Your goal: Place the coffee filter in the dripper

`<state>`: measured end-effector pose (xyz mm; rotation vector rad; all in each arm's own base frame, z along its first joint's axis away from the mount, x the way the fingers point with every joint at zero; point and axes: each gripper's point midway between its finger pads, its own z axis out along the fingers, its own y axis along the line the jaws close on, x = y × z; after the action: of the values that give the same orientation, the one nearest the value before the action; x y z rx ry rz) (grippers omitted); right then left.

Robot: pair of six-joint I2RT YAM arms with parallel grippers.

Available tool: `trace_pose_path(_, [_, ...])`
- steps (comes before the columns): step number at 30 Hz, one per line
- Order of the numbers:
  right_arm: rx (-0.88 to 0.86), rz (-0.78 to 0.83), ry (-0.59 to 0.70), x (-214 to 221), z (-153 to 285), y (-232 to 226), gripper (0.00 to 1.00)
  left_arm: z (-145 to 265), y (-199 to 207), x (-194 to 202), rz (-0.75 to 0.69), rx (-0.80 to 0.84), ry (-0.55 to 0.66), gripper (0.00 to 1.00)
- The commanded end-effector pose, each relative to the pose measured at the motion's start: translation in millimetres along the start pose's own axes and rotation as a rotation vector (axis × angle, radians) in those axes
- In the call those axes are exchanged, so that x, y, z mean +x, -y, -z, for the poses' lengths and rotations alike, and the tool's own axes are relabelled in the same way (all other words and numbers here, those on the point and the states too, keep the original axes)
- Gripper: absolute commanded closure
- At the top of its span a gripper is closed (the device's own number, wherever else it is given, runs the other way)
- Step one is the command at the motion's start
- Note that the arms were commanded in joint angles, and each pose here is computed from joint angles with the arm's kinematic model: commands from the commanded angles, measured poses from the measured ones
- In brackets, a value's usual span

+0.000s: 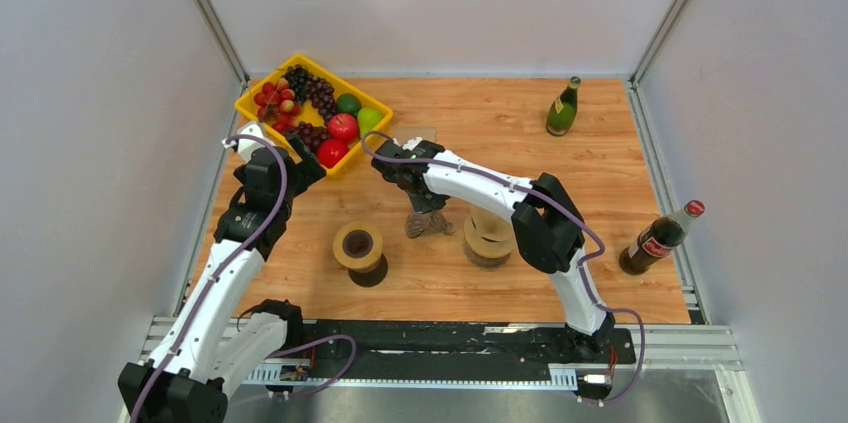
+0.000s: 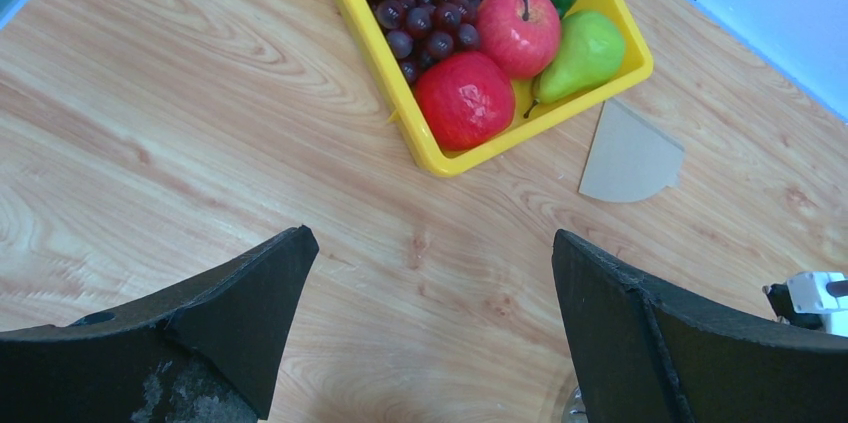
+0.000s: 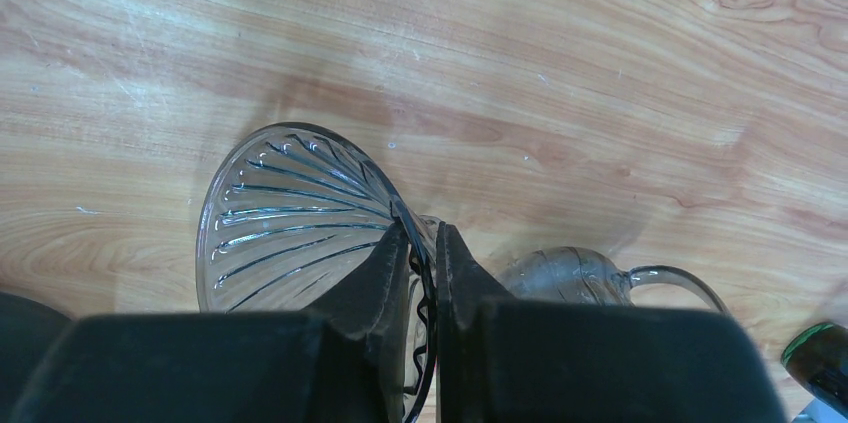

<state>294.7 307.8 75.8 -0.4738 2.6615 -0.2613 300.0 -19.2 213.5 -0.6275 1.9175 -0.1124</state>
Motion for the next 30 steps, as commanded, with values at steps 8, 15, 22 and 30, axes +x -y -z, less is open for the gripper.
trace_pose_path(8, [-0.097,-0.076,0.224,-52.0,64.4,11.1,1.0,3.2,8.0,-5.7,0.017,0.049,0.02,0.0])
trace_pose_path(15, [-0.147,-0.104,0.304,-72.8,82.6,14.9,1.0,6.5,16.0,-5.4,0.001,0.091,0.0,0.0])
trace_pose_path(22, [-0.269,-0.135,0.446,-94.7,125.4,16.5,1.0,15.8,24.4,-14.4,0.001,0.137,0.01,0.0])
trace_pose_path(30, [-0.392,-0.166,0.653,-116.8,180.8,27.3,1.0,35.7,48.3,-19.2,-0.005,0.279,-0.017,0.0])
